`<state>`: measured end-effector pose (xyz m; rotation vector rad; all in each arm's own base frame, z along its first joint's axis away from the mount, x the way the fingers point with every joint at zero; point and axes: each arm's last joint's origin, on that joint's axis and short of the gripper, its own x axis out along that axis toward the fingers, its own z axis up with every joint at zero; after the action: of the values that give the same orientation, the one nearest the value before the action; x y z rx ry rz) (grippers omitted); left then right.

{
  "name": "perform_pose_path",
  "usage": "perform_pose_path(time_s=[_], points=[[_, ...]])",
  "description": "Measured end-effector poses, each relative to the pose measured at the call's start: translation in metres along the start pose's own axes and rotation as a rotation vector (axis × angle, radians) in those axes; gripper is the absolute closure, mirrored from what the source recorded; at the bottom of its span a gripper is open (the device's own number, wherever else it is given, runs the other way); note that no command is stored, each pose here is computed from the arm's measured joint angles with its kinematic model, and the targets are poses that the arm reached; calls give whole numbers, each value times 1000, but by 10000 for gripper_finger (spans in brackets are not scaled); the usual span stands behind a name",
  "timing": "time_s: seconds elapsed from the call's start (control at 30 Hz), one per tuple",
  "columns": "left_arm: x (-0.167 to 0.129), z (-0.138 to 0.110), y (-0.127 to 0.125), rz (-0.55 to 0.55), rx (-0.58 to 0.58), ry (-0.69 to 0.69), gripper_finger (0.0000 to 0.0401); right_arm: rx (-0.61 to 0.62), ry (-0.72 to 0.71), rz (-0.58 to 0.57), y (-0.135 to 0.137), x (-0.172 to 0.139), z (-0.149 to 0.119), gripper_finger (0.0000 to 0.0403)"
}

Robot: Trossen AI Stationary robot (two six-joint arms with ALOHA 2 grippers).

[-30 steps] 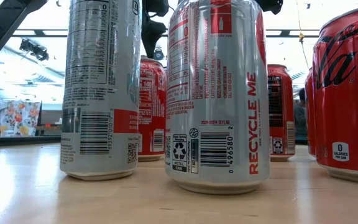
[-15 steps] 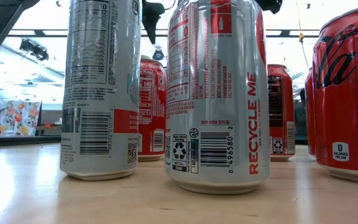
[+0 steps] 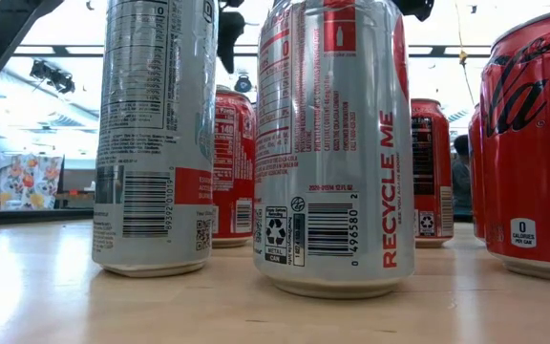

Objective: Place canned beverage on shelf
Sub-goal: Put the left silver soda can on the shelf

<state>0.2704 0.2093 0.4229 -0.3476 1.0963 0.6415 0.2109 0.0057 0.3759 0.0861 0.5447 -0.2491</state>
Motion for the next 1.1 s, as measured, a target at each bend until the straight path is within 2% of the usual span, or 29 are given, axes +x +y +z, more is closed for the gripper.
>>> perform_pose_path(time_s=[0.13, 0.43, 0.93, 1.1], points=[[8, 1, 7, -27, -20, 12, 16, 1, 0, 7, 2, 0, 0, 152], [21, 0, 4, -111, -48, 39, 16, 13, -3, -7, 2, -1, -1, 152], [26, -1, -11, -37, 44, 60, 17, 4, -3, -8, 2, -1, 0, 152], [26, -1, -11, -31, 84, 60, 34, -2, -3, -8, 2, -1, 0, 152]])
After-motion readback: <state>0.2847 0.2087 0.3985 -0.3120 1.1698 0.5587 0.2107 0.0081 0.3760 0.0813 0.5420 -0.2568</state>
